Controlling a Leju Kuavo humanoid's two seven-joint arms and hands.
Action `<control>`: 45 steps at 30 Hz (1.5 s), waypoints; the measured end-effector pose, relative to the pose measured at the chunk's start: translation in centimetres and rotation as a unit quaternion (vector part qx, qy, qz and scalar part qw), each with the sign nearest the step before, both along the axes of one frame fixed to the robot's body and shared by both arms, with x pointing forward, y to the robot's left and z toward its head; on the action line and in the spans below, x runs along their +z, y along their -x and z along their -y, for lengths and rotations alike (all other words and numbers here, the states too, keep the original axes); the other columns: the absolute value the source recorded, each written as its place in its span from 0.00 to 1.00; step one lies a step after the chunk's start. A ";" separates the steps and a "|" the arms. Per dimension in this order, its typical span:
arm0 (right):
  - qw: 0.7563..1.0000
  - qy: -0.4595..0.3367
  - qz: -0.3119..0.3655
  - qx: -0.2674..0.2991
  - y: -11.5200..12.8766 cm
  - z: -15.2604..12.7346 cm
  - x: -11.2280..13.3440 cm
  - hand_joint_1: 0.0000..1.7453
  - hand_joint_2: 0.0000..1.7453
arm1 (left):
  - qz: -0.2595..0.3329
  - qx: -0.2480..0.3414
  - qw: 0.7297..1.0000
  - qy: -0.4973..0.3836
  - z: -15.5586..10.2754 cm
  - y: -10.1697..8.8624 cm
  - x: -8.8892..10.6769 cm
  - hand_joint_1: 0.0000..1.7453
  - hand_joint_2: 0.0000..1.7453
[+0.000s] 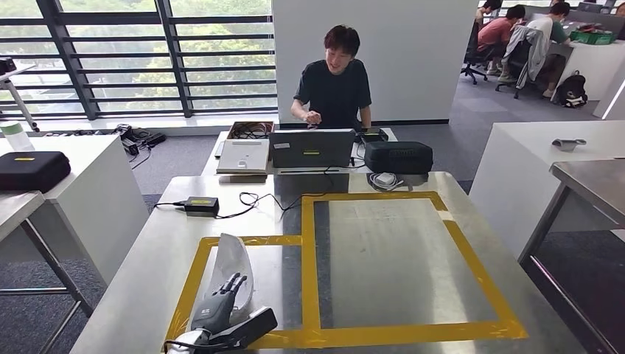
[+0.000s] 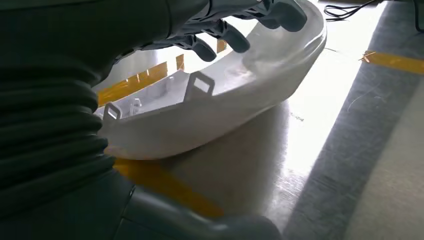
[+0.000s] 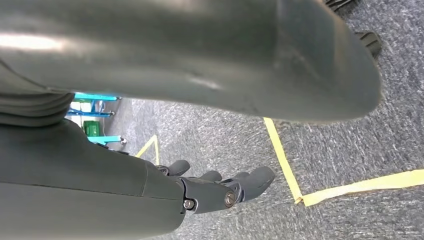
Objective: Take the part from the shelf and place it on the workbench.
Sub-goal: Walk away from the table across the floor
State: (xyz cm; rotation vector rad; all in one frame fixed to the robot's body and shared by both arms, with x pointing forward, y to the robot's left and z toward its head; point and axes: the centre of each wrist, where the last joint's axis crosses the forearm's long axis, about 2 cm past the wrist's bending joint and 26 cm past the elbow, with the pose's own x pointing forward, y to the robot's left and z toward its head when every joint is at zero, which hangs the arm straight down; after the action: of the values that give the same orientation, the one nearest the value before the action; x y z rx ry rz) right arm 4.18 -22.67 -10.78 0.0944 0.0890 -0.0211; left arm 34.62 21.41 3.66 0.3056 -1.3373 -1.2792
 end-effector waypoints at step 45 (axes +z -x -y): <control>1.000 0.002 -0.004 -0.014 0.0 -0.7 0.1 0.00 0.00 | 0.620 -0.063 0.781 0.052 3.5 2.4 14.8 0.00 0.00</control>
State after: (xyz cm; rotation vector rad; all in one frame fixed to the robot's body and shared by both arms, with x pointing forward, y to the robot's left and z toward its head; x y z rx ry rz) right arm 4.15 -21.93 -10.69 0.0912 0.0958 -0.0489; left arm 32.17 17.95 18.50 1.1267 -2.5526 -1.0630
